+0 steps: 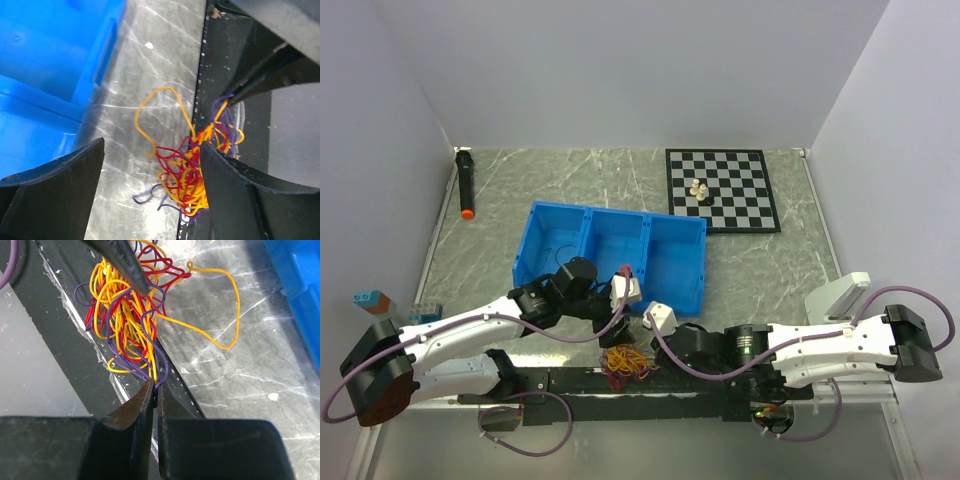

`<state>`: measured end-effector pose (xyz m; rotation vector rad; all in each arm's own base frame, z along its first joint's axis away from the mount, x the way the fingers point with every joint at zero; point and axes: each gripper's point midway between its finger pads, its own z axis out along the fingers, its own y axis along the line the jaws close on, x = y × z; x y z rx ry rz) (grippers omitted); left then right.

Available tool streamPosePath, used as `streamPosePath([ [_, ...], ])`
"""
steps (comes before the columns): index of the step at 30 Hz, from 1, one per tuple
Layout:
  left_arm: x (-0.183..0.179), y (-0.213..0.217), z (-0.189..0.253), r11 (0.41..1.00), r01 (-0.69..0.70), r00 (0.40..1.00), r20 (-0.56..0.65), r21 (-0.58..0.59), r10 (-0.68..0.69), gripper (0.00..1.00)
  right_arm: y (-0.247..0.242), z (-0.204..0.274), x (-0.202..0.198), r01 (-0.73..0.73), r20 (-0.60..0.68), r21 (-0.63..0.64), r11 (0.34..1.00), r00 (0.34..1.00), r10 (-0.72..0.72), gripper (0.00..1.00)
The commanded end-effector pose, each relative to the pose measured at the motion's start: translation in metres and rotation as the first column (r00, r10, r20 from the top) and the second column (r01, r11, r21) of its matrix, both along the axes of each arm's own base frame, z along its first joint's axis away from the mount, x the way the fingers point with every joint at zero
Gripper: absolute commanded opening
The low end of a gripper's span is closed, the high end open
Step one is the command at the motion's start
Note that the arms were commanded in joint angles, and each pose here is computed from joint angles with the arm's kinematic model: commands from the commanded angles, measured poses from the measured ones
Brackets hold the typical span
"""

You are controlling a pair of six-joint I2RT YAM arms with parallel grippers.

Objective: Untangle the cables

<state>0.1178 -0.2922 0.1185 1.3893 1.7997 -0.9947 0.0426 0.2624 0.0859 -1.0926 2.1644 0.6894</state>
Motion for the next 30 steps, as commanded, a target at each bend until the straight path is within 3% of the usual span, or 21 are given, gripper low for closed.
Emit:
streamPosePath([
  [1, -0.012, -0.009, 0.011, 0.993, 0.110, 0.994, 0.015, -0.050, -0.109, 0.80, 0.011, 0.020, 0.005, 0.004, 0.042, 0.072, 0.997, 0.999, -0.007, 0.04],
  [11, -0.020, 0.010, 0.000, 0.990, 0.139, 0.990, 0.019, 0.028, -0.139, 0.79, 0.009, 0.018, 0.007, 0.018, 0.048, 0.053, 0.998, 0.999, -0.021, 0.03],
  [15, -0.009, 0.005, 0.003, 0.995, 0.104, 0.992, 0.067, 0.012, -0.104, 0.58, 0.008, 0.017, 0.008, 0.033, 0.047, 0.041, 0.999, 0.998, -0.035, 0.02],
  [19, -0.008, -0.001, 0.008, 0.994, 0.113, 0.991, 0.070, -0.011, -0.112, 0.48, 0.009, 0.019, 0.009, 0.039, 0.050, 0.051, 0.998, 0.998, -0.041, 0.01],
  [23, -0.018, -0.001, 0.006, 0.986, 0.164, 0.986, 0.046, -0.009, -0.163, 0.44, 0.011, 0.022, 0.012, 0.044, 0.064, 0.051, 0.998, 0.997, -0.047, 0.00],
  [30, -0.031, 0.015, -0.012, 0.972, 0.225, 0.973, 0.040, 0.072, -0.228, 0.47, 0.013, 0.026, 0.013, 0.057, 0.061, 0.075, 0.996, 0.996, -0.062, 0.00],
])
